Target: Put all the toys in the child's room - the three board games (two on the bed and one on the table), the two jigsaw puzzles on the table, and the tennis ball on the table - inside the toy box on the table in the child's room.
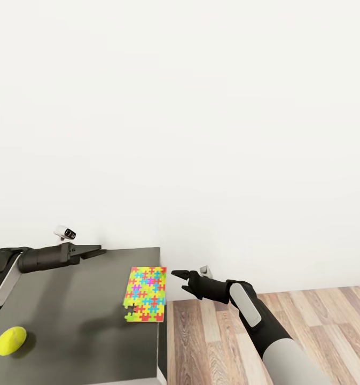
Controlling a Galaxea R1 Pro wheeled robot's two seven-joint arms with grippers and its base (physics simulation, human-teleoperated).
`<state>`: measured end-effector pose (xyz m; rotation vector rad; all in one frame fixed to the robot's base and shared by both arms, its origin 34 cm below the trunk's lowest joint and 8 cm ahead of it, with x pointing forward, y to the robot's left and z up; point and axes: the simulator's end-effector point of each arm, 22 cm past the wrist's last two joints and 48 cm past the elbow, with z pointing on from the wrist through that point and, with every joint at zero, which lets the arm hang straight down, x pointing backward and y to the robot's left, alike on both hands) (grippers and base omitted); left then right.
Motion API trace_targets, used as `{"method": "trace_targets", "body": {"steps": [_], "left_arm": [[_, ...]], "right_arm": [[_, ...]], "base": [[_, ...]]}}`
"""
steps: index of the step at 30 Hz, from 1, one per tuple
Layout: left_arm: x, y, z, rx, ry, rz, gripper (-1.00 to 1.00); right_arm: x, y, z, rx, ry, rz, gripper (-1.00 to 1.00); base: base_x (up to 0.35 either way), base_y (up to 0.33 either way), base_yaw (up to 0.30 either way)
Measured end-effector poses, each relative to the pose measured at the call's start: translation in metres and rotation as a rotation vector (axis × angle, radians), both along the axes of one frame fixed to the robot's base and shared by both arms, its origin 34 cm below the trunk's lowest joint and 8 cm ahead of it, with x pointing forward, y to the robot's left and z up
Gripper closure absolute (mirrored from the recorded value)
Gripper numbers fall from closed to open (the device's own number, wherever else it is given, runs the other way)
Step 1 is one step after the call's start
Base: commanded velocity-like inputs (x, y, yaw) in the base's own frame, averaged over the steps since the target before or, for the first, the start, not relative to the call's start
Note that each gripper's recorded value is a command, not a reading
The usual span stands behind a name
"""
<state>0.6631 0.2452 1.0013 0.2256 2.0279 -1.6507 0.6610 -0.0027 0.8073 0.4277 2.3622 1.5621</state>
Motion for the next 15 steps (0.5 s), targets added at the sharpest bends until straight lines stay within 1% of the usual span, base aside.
{"method": "trace_targets", "body": {"steps": [8, 15], "left_arm": [[0.0000, -0.0001, 0.0000, 0.000, 0.000, 0.000, -1.00], [0.0000, -0.0001, -0.0001, 0.000, 0.000, 0.000, -1.00]], "right_arm": [[0.0000, -0.0001, 0.0000, 0.000, 0.000, 0.000, -1.00], [0.0002, -0.0008, -0.0002, -0.001, 0.000, 0.000, -1.00]], "base": [[0.000, 0.034, 0.000], [0.000, 0.095, 0.000]]}}
